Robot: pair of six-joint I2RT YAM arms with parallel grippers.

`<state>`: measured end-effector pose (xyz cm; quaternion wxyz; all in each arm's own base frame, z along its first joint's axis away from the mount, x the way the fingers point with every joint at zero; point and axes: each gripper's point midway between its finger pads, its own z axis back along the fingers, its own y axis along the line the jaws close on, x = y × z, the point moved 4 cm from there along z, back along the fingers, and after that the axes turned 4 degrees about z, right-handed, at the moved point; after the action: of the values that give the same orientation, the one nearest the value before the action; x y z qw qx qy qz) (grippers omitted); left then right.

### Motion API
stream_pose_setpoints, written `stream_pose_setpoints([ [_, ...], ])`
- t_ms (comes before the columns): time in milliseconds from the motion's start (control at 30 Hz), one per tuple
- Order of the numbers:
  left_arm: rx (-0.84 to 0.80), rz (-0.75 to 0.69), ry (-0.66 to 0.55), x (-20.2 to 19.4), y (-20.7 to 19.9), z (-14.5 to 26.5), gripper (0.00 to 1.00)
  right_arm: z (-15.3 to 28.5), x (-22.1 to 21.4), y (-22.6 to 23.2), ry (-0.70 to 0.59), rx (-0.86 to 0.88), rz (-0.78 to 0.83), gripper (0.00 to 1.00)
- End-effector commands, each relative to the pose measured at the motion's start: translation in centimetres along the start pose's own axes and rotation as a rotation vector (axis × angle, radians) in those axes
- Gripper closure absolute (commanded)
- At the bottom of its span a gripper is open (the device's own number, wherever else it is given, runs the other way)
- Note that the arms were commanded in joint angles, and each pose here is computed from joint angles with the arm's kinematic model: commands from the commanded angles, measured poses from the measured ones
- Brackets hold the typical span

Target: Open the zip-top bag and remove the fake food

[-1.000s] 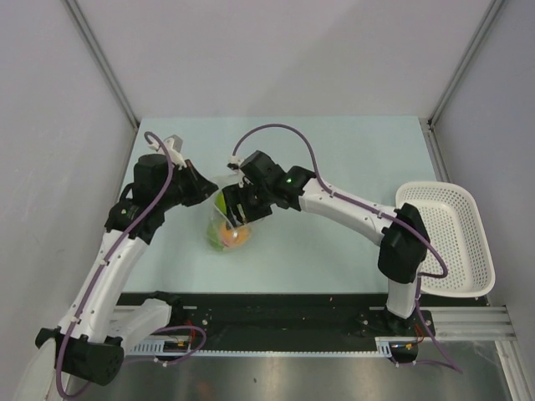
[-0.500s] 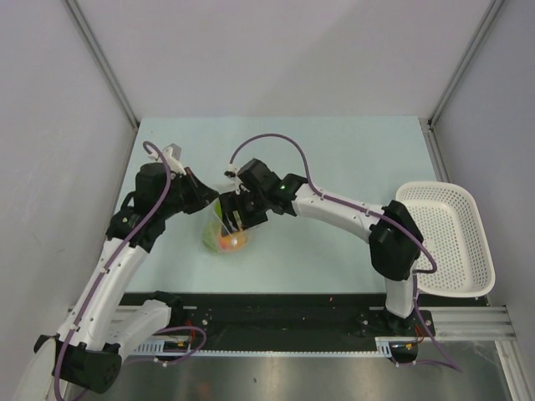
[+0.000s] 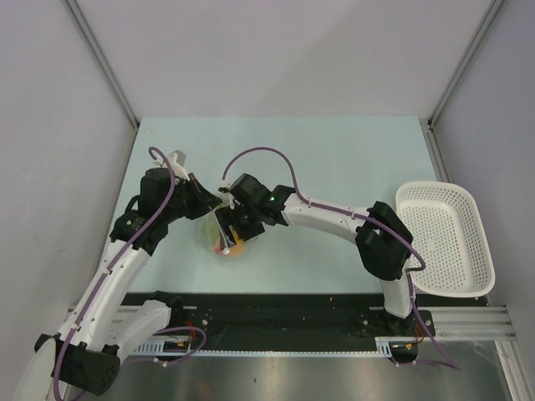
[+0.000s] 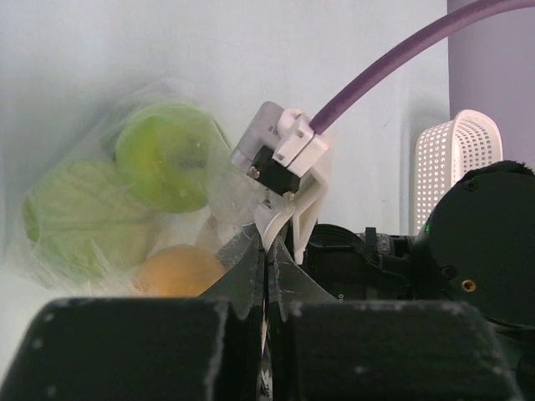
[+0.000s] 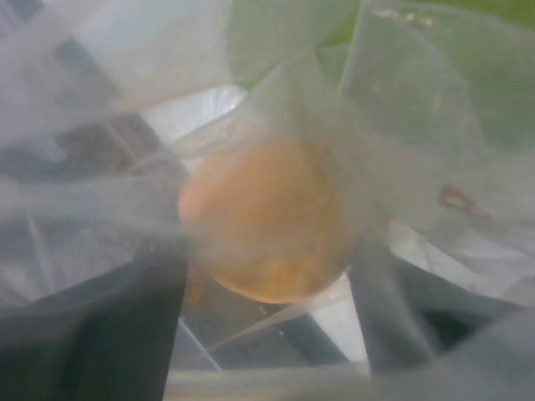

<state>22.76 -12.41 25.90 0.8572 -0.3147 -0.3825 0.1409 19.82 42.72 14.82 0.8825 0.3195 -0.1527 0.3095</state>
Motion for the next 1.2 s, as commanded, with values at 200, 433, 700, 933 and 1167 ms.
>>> stream_pose_setpoints([
  [200, -0.046, -0.008, -0.055, 0.7, -0.9, 0.5, 1.0, -0.3, -0.8, 0.1, 0.007, -0.025, 0.049, 0.64],
  [433, -0.015, -0.037, -0.06, 0.3, 0.0, 0.6, 1.0, 6.1, 3.1, 2.1, -0.144, 0.016, 0.063, 1.0],
  [700, -0.016, -0.063, -0.05, -0.4, 0.6, 0.7, 1.0, 11.5, 7.4, 2.9, -0.26, 0.158, -0.071, 1.0],
  [933, 0.0, -0.087, -0.072, -0.1, 0.9, 1.1, 1.0, 18.5, 8.5, 0.0, -0.404, 0.096, -0.149, 1.0],
  [1167, -0.015, -0.102, -0.081, 0.4, 0.3, 1.3, 1.0, 29.6, 1.6, -14.2, -0.568, -0.617, -0.466, 1.0],
])
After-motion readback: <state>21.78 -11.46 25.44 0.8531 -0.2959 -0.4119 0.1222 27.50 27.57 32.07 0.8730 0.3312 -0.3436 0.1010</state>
